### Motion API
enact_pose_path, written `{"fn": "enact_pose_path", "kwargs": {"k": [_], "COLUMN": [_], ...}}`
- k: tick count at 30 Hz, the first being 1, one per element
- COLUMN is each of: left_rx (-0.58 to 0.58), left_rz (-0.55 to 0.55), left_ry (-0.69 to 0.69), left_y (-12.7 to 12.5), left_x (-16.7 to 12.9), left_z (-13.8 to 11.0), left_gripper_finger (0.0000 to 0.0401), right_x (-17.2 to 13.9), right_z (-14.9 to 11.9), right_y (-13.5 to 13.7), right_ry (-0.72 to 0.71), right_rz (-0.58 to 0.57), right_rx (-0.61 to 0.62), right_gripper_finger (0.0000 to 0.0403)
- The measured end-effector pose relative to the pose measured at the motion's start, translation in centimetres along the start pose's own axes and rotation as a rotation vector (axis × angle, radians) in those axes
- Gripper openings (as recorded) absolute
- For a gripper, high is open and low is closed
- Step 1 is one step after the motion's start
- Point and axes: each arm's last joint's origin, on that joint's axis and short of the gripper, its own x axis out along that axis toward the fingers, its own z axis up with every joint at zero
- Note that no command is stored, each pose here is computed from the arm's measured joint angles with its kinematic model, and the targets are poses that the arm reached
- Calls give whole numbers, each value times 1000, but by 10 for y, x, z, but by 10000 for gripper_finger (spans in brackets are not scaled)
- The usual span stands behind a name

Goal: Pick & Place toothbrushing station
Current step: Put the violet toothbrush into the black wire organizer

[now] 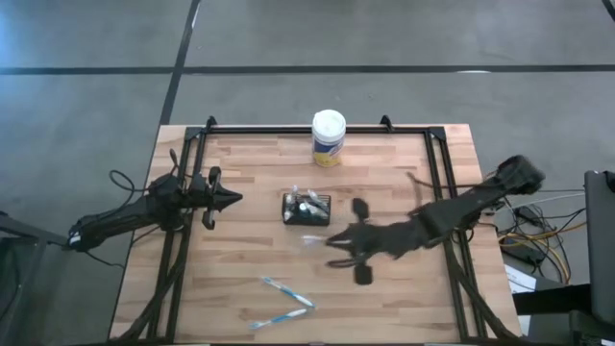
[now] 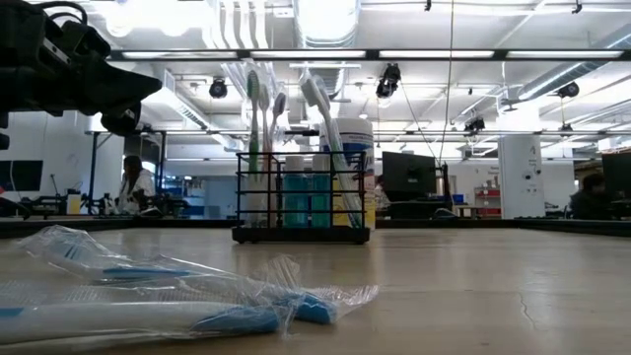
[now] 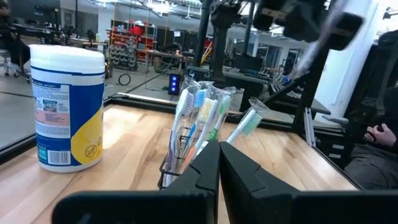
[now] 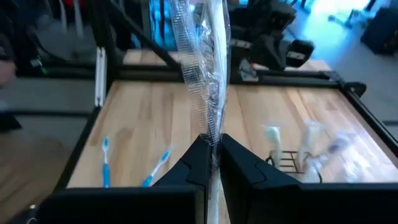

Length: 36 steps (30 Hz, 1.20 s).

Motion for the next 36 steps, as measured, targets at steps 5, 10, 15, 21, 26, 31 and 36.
{"fn": "enact_pose_path", "kwargs": {"k": [5,10,15,21,26,31,36], "left_rx": [20,50,127,204,206,202,199], "left_rz": [-1,18,53,157,157,156,156], "left_ry": [-6,-19,-26,-78,-80,-81,-81], "left_y": [0,0,1,3,3,3,3], "left_x": [0,0,0,-1,-1,-1,-1], "left_z": [0,1,2,9,10,10,10], "left_gripper_finger": [14,14,14,14,14,14,14], "right_x": [-31,-56,-73,-90,-101,-109,-117], "right_z": [-36,-65,-93,-120,-147,-172,-195], "right_y": [-22,-41,-55,-69,-79,-88,-96], "right_ry": [-135,-256,-306,-453,-524,-582,-630], "right_rz": [-15,-14,-13,-24,-31,-35,-43], "right_rx": [41,45,-4,-54,-51,-40,-49], "right_gripper_finger": [17,18,18,18,18,18,18]}}
